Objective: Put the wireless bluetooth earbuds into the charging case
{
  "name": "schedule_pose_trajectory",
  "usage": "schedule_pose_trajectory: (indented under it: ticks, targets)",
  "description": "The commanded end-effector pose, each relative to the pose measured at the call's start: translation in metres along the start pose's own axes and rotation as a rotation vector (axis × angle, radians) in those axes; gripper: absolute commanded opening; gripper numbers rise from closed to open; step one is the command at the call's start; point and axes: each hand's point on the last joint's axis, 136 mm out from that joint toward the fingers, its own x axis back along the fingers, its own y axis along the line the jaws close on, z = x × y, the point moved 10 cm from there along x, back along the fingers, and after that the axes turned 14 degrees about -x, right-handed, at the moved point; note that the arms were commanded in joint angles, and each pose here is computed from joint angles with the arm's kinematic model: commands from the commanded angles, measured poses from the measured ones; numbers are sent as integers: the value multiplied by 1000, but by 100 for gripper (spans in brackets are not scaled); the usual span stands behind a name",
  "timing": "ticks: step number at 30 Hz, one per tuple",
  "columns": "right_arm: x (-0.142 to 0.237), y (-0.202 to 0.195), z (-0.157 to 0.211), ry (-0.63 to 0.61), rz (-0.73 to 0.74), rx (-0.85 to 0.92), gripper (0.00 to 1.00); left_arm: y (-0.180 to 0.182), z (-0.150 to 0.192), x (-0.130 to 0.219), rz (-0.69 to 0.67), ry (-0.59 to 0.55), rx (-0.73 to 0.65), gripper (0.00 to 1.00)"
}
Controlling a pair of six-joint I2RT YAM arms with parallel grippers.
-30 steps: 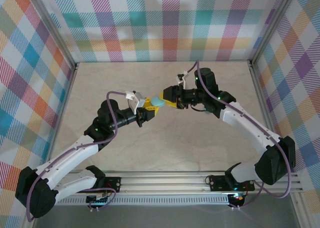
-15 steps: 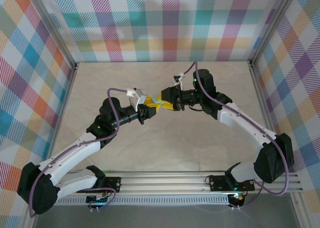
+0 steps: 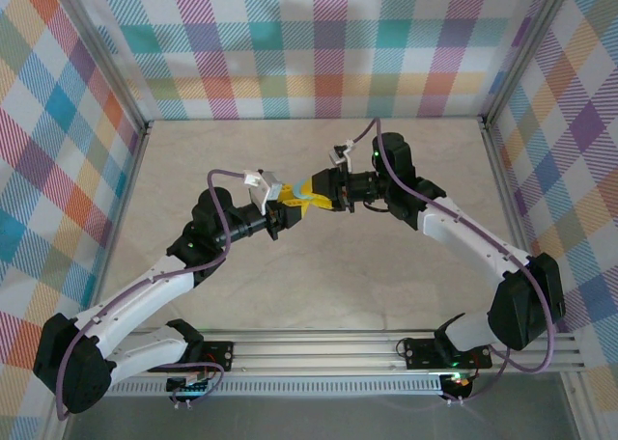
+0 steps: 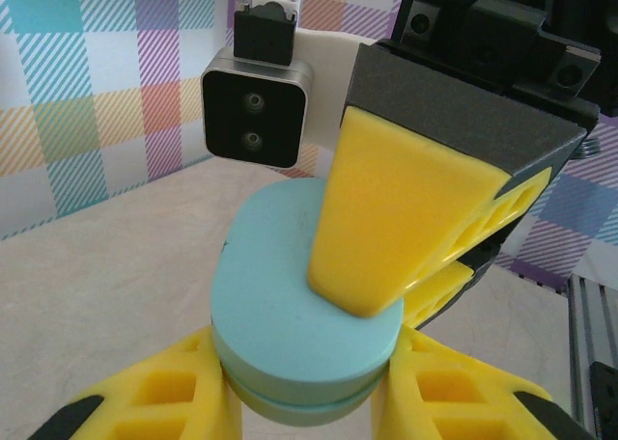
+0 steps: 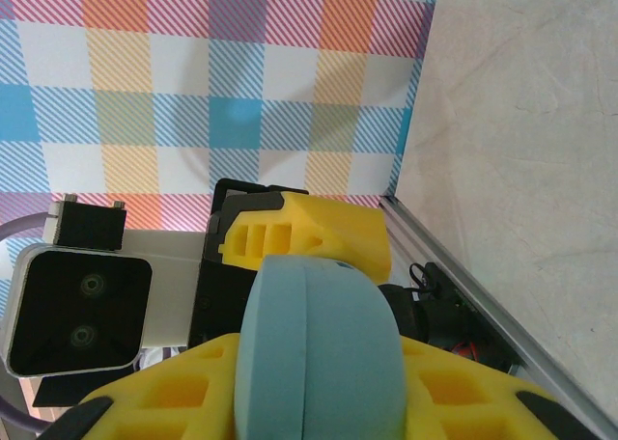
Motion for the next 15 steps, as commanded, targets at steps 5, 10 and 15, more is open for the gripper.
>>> schedule_pose_trajectory:
  ticks: [5,10,15]
  targets:
    - [-2,-2,-4,-44,15,24,29,-3,-12,11,-18,-4,-28,84]
    - [-2,-4,-8,-65,48,24,29,-7,-10,23,-49,35,-46,100]
    - [-3,-10,-13,-80,108,32,29,-9,-3,38,-116,60,-44,100]
